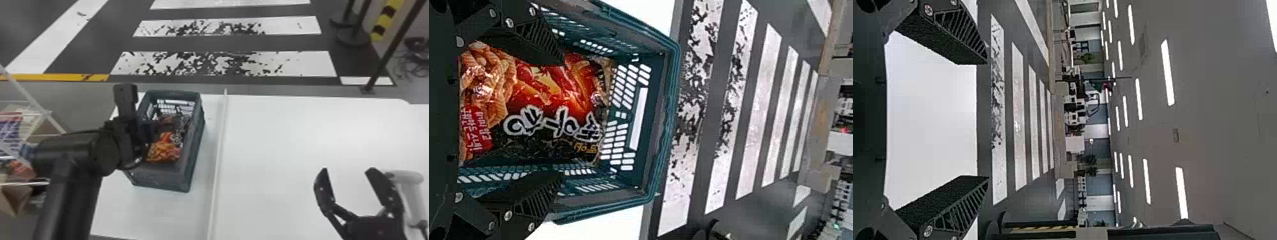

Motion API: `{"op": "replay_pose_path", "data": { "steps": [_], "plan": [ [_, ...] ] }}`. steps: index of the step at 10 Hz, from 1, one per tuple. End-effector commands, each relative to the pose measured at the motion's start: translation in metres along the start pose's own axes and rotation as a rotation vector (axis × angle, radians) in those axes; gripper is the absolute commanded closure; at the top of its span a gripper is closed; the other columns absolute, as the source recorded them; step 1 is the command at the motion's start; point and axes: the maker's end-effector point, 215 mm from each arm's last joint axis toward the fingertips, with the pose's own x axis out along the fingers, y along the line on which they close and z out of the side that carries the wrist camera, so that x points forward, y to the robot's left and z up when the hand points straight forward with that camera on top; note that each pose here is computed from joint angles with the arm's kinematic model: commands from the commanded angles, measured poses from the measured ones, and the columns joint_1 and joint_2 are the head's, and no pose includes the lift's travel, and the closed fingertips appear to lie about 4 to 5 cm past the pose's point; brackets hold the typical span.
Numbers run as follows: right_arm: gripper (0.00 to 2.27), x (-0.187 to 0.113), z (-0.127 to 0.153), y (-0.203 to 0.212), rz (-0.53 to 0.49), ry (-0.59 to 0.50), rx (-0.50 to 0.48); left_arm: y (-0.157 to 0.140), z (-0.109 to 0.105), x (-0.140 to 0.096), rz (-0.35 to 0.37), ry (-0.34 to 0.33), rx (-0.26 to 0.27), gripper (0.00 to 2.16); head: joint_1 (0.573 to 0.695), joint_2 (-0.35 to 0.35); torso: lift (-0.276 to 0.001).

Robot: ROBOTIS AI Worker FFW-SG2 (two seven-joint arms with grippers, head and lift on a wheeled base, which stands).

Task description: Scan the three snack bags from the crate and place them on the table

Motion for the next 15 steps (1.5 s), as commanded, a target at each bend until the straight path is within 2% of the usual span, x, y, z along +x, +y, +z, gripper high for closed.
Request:
{"op": "replay_pose_path", "data": {
  "steps": [1,4,5,8,10,15],
  "plan": [
    [0.11,-0.001,0.000,0.001,0.005,-0.002,0.002,0.005,-0.001,0.012,0.019,0.047,0.015,0.23,0.695,0.113,-0.037],
    [0.11,0.000,0.001,0.000,0.006,-0.003,0.005,-0.001,0.004,0.036,0.035,0.141,0.081,0.23,0.695,0.113,-0.037],
    [0.11,0.002,0.001,0.003,0.014,-0.006,0.007,-0.005,-0.009,0.041,0.034,0.210,0.103,0.23,0.695,0.107,-0.037],
    [0.11,0.007,0.003,0.005,0.021,-0.010,0.008,0.000,-0.024,0.051,0.058,0.262,0.135,0.23,0.695,0.102,-0.037],
    [0.11,0.008,0.003,0.005,0.021,-0.011,0.007,0.010,-0.033,0.055,0.062,0.297,0.126,0.23,0.695,0.107,-0.037],
    [0.11,0.009,0.002,0.005,0.024,-0.012,0.006,0.010,-0.046,0.077,0.013,0.258,0.083,0.23,0.695,0.119,-0.037]
  ]
}}
